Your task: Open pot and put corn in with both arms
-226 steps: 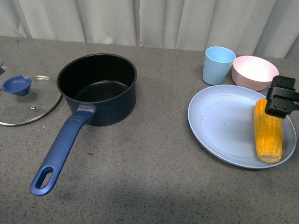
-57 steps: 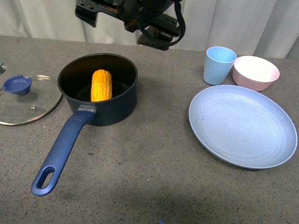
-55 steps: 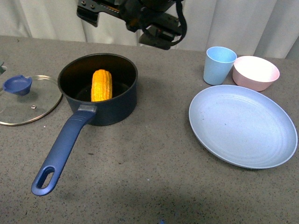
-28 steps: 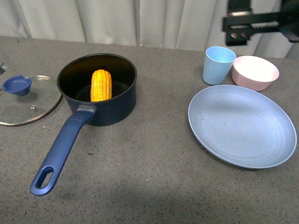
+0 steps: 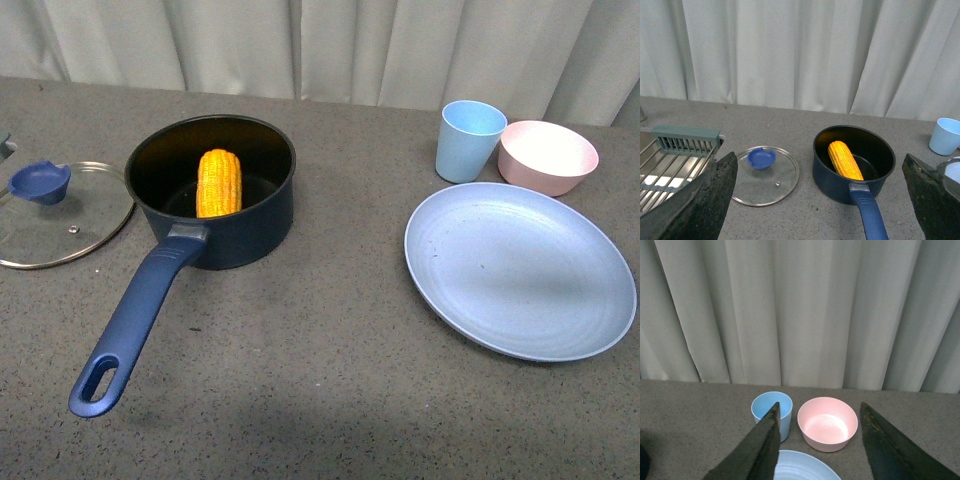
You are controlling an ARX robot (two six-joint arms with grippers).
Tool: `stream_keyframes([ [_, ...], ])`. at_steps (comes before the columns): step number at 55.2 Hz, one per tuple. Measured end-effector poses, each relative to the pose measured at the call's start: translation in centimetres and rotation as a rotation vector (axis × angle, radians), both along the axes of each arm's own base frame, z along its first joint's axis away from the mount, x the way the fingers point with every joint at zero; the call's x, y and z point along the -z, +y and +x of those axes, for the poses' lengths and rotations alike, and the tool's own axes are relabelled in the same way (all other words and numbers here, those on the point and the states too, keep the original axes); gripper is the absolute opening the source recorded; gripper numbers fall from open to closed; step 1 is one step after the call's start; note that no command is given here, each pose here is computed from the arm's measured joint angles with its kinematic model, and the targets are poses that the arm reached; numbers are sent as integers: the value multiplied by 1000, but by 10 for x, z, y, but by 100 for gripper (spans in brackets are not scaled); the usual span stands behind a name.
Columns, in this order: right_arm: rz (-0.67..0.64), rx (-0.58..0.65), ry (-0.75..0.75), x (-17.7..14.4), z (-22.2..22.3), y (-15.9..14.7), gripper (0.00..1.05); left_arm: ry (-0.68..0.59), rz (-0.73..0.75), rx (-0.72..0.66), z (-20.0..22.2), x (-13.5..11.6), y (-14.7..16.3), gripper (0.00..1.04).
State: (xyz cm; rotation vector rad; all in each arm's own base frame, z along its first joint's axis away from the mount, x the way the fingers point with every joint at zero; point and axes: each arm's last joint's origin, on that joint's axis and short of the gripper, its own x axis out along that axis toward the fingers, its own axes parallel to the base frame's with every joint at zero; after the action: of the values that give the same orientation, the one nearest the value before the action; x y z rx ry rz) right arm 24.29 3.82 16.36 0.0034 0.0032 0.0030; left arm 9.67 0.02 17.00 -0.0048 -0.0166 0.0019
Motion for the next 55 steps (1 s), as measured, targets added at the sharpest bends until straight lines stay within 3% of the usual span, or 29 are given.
stream_keyframes([
  [6,-2,0,6,1,-16,-8,27,0,0,0,0,0,0,98],
  [12,-4,4,17,3,-38,-18,0,0,0,0,0,0,0,98],
  [33,-3,4,14,2,-76,-37,1,0,0,0,0,0,0,98],
  [55,-3,3,10,1,-101,-38,1,0,0,0,0,0,0,98],
])
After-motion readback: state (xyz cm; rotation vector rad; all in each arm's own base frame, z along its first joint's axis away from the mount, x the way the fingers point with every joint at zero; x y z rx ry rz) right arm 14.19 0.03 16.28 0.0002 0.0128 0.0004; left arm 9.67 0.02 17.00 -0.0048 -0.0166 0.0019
